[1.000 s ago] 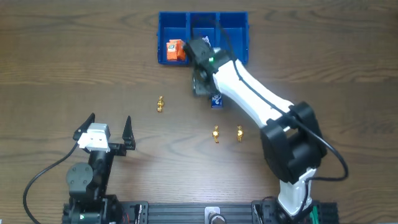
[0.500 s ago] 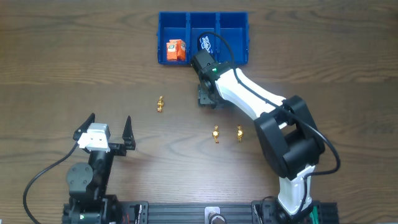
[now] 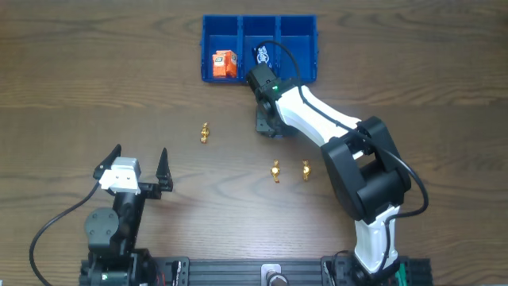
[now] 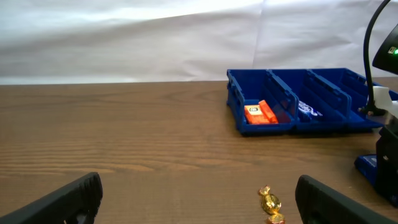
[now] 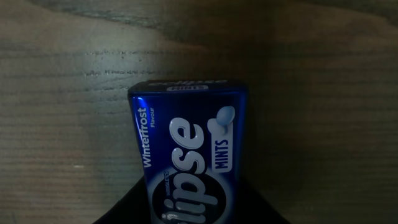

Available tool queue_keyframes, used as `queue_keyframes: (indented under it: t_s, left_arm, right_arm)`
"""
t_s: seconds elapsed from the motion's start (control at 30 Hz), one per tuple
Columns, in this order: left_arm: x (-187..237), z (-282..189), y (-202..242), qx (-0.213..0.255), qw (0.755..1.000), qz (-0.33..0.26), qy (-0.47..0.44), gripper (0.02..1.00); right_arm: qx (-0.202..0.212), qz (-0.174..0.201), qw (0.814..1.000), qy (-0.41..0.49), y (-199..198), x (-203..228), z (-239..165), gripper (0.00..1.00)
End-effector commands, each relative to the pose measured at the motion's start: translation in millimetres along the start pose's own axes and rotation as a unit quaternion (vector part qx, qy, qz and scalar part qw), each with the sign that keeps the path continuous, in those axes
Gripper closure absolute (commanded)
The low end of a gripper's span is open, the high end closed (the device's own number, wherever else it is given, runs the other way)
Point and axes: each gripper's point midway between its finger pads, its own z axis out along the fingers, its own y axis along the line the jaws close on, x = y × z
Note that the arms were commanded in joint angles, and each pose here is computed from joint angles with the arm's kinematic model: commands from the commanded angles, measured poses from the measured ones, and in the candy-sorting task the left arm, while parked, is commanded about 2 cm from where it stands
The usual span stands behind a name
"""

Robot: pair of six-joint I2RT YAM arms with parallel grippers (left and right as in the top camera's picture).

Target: Sort Candies Into Trays

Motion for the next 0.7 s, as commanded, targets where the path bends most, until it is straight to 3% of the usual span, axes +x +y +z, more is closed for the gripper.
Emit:
queue_keyframes:
  t_s: [0.03,0.27,0.47,0.6,0.7]
  left_arm:
    - [16,1,-2,0.009,1.0,0.001,0.023,0.02]
    - [16,1,-2,0.009,1.0,0.001,0.023,0.02]
    - [16,1,-2,0.009,1.0,0.001,0.023,0.02]
    - [16,1,-2,0.009,1.0,0.001,0.023,0.02]
    - [16,1,-2,0.009,1.0,0.001,0.023,0.02]
  right_arm:
    - [0.005,0.004,1.0,0.002,0,2,4,0.761]
    - [-0.029,0.001,0.994,-0.106,23,-41,-75,0.818]
    - [-0.014,0.011,0.974,-0.224,28,-112,-170,0.827]
    - [-0.007,0.019,0.959,-0.283,31,-151,-197,0.827]
    - [-0.004,0.026,0.955,-0.296,33,-172,-192,0.825]
